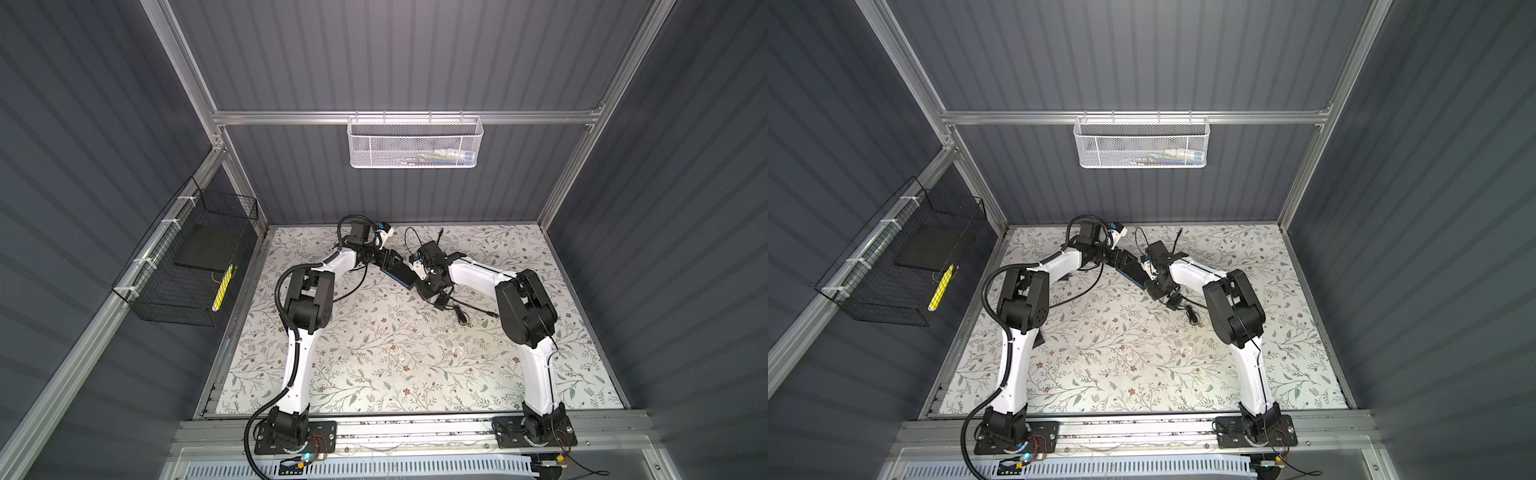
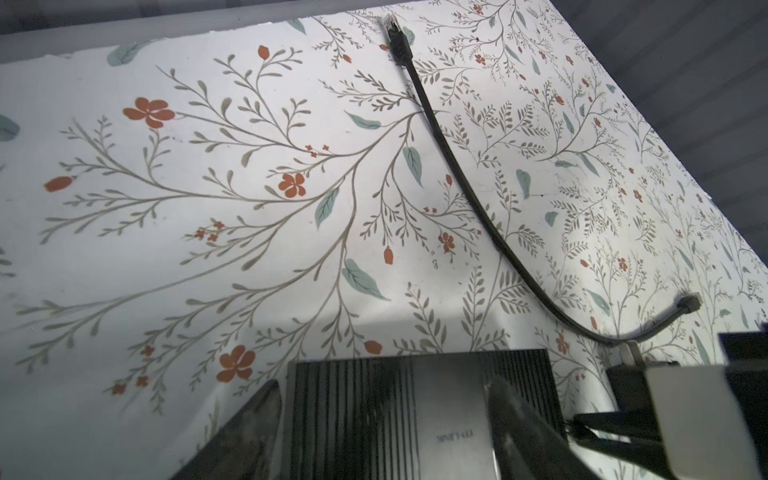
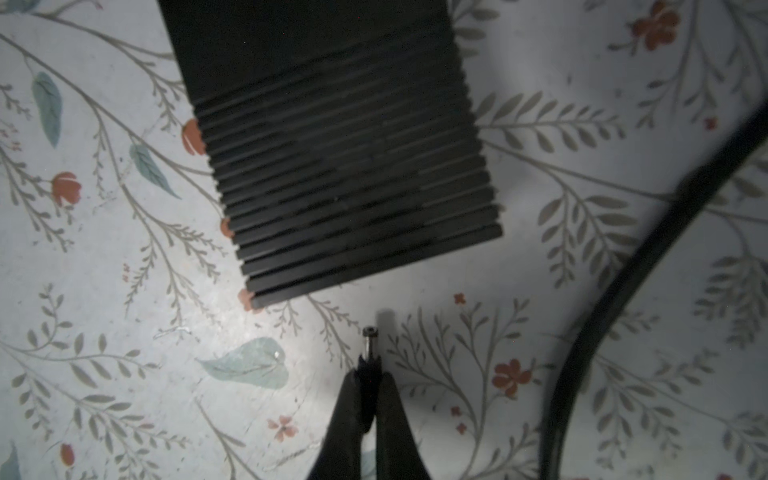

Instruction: Insert the plug into the switch port

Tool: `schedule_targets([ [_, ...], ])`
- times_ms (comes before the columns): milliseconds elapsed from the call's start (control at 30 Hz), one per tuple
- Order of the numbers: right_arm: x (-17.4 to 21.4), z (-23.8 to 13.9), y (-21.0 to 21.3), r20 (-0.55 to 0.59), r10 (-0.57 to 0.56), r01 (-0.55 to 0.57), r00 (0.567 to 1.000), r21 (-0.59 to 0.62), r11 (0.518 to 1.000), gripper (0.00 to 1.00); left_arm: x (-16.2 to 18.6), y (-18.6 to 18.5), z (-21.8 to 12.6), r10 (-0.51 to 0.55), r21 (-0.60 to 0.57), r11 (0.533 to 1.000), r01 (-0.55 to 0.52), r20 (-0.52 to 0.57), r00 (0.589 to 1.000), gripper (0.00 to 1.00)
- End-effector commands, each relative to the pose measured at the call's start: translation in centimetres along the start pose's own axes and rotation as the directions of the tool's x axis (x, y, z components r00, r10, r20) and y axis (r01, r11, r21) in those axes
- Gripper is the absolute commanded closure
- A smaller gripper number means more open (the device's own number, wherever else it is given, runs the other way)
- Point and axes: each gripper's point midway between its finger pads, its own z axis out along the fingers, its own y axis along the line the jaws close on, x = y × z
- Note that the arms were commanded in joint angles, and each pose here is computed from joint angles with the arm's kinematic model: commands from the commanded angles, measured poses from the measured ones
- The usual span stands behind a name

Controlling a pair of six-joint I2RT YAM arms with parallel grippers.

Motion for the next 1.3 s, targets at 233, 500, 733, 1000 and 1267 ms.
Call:
schedule_targets([
  [233,-1.5,-0.1,-0.1,0.036,-0.058,0.058,0.998,-0.003,0.998,1.00,1.6,0.6,0.8,-0.037,0.034,0.999,0.039,-0.049,0.998,0.21],
  [500,-2.3,-0.1,-0.5,0.046,-0.063,0.062,0.997,0.009,0.998,1.00,2.0,0.5,1.2,-0.029,0.058,0.998,0.032,-0.057,0.998,0.21],
  [733,-2.2,0.4,-0.1,0.034,-0.060,0.060,0.998,-0.015,0.998,1.00,1.9,0.4,1.4,-0.032,0.071,0.997,0.035,-0.055,0.998,0.21],
  [1000,-1.9,0.6,0.0,0.030,-0.059,0.060,0.998,-0.022,0.998,1.00,1.9,0.3,1.6,-0.033,0.083,0.996,0.037,-0.054,0.998,0.22],
  [1267,-1.9,0.9,0.3,0.025,-0.070,0.071,0.997,-0.029,0.997,1.00,1.7,0.1,1.6,-0.030,0.100,0.994,0.035,-0.050,0.998,0.22],
])
